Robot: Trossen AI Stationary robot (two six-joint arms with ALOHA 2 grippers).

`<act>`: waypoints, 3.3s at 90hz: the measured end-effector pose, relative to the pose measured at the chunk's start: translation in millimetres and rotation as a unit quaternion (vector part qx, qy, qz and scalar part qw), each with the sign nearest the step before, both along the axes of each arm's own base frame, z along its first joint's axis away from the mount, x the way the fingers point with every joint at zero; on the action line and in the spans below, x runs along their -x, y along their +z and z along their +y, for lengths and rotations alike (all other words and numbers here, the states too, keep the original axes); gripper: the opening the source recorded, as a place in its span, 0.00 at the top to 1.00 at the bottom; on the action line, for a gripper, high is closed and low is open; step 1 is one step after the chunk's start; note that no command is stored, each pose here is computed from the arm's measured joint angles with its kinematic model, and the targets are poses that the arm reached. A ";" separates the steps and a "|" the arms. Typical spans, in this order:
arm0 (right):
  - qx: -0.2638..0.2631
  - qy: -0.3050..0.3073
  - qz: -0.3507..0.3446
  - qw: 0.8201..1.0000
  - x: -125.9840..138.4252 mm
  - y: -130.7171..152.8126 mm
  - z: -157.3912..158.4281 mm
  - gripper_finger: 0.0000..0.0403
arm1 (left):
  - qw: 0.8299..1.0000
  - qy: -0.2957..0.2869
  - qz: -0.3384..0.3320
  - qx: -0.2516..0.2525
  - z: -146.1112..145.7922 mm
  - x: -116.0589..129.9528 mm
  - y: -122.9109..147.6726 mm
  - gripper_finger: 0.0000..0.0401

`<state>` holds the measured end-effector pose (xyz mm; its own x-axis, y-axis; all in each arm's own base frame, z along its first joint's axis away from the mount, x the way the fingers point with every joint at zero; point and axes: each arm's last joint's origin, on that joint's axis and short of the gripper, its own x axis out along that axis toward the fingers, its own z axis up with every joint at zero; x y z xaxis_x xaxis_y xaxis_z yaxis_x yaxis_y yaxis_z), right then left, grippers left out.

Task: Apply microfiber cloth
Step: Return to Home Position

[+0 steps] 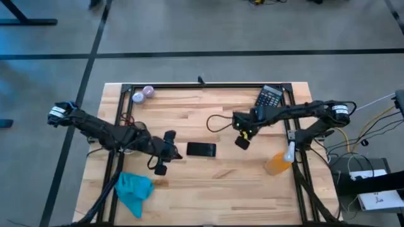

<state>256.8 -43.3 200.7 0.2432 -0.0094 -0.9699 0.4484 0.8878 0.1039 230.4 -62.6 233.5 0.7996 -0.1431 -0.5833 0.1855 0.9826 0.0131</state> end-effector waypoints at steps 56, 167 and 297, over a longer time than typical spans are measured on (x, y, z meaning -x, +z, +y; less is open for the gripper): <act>0.068 0.024 -0.234 0.970 60.0 12.3 0.6 1.00 | 0.994 0.060 -0.088 0.024 28.2 34.6 -12.5 1.00; 0.157 0.116 -0.601 0.775 143.6 -26.4 27.3 1.00 | 0.946 0.135 -0.273 0.114 57.2 111.7 -67.5 1.00; 0.196 0.130 -0.584 0.777 148.2 -33.9 52.4 1.00 | 0.957 0.129 -0.240 0.102 56.7 111.9 -74.8 1.00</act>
